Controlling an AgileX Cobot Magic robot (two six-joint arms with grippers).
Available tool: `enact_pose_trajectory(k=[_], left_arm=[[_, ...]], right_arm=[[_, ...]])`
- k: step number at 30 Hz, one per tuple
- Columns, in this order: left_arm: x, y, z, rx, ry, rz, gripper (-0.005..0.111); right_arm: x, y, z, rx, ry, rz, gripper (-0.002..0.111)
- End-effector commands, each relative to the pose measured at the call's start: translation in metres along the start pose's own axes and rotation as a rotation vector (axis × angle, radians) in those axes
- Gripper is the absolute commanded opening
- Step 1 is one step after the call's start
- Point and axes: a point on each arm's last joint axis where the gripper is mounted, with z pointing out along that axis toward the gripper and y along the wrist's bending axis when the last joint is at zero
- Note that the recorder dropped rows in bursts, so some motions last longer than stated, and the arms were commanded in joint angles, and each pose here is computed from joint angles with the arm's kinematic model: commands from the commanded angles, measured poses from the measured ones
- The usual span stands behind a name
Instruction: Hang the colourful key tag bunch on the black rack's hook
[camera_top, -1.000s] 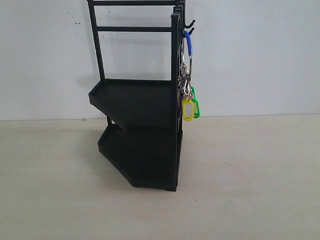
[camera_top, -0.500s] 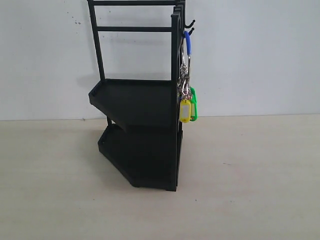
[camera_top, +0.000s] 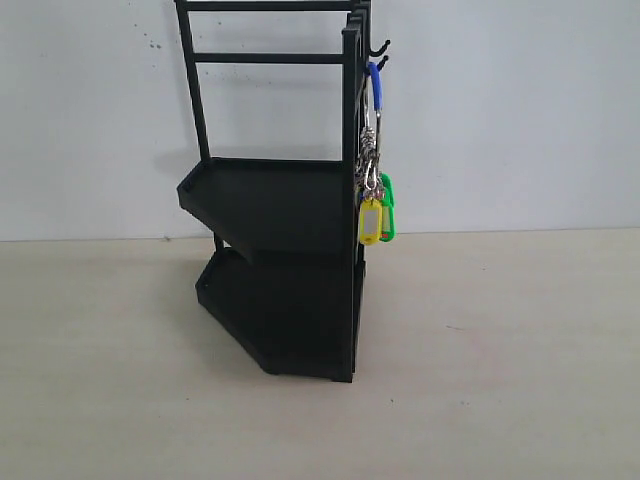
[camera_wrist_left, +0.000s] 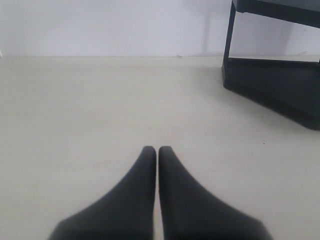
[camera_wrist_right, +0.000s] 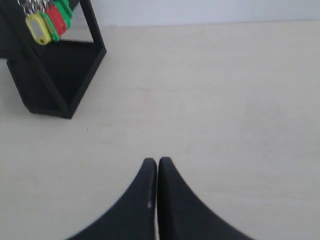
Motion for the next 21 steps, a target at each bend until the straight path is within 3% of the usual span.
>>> enact_pose_trajectory(k=[1, 5, 9, 14, 21], left_arm=[[-0.002, 0.0, 0.0, 0.001, -0.019, -0.017, 0.004], [-0.002, 0.0, 0.0, 0.001, -0.019, -0.017, 0.004], [-0.002, 0.0, 0.0, 0.001, -0.019, -0.017, 0.004], [-0.002, 0.0, 0.0, 0.001, -0.019, -0.017, 0.004], [-0.002, 0.0, 0.0, -0.001, -0.019, -0.018, 0.004]], right_arm=[[-0.001, -0.006, -0.016, 0.02, -0.165, 0.075, 0.0], [0.003, -0.006, -0.015, 0.047, -0.348, 0.103, 0.0], [0.028, -0.008, 0.0, 0.072, -0.499, 0.101, 0.0], [0.048, -0.008, 0.021, 0.047, -0.519, 0.105, 0.0], [0.051, -0.004, 0.025, 0.009, -0.499, 0.079, 0.0]])
